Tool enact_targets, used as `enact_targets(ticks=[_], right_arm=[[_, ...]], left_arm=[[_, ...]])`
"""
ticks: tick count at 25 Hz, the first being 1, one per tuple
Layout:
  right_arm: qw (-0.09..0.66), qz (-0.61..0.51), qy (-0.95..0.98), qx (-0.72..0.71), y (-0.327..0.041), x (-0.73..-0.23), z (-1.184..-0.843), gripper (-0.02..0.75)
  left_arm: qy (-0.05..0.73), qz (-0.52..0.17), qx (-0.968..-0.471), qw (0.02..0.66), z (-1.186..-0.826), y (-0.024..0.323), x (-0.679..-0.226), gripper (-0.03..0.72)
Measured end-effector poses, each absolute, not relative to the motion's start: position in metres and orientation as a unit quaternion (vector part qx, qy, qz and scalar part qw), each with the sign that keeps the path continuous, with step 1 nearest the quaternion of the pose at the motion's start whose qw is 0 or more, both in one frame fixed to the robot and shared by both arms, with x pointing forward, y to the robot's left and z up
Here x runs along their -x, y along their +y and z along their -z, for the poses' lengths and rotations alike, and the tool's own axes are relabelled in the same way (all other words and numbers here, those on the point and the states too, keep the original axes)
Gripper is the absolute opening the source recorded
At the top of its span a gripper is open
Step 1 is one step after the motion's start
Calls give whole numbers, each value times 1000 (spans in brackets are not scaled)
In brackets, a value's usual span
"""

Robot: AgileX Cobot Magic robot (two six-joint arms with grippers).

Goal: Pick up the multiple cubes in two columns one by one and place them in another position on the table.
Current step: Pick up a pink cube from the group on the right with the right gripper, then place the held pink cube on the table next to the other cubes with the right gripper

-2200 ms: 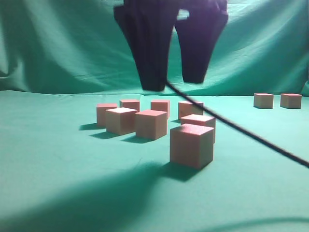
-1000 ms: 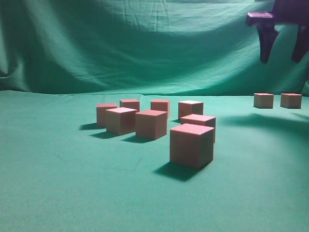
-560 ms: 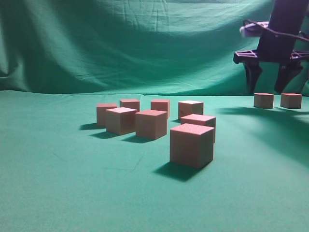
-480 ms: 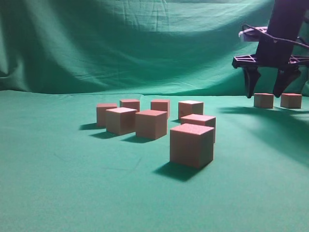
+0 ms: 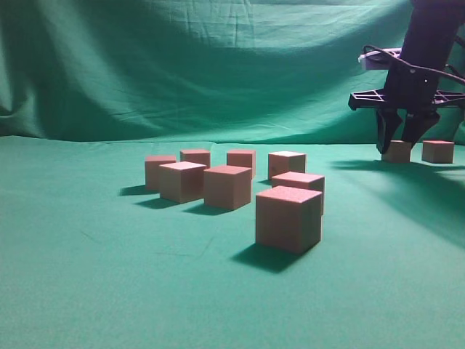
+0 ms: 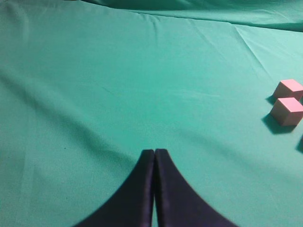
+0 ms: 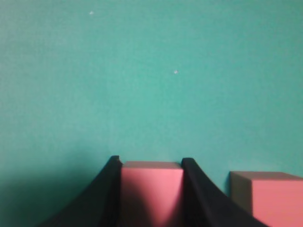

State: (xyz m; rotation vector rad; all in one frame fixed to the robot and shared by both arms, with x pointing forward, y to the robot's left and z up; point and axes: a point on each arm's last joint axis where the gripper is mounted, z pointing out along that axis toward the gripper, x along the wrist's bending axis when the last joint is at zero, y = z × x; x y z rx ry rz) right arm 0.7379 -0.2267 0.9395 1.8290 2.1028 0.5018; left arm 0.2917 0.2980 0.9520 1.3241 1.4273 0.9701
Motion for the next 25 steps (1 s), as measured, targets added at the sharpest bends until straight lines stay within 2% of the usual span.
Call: enact_targets(ticks=[4,8,12,16,20,25], right_arm=[[148,-168,740,-634,-222,-735,-958,265],[169,-204,761,-593,-191,-713,-1029,265],[193,-262,773,-545,-157,-672,-1106,265],[192,-281,795,-502,-132,-628,-1151,265],[172,-277,828,-456,-112,-587,-1155,265],[103,-249,891,-366,-81,-529,-1118,265]], left_arm=[[581,-395,-539,465,-952,298,-292,0],[581,-395,-539,465,-952,298,-292,0],[581,-395,-539,465,-952,298,-292,0],[581,-395,-539,465,-952,298,-292,0],[581,-395,-539,465,-952,298,-292,0],[581,-395,-539,465,-952,298,-292,0]])
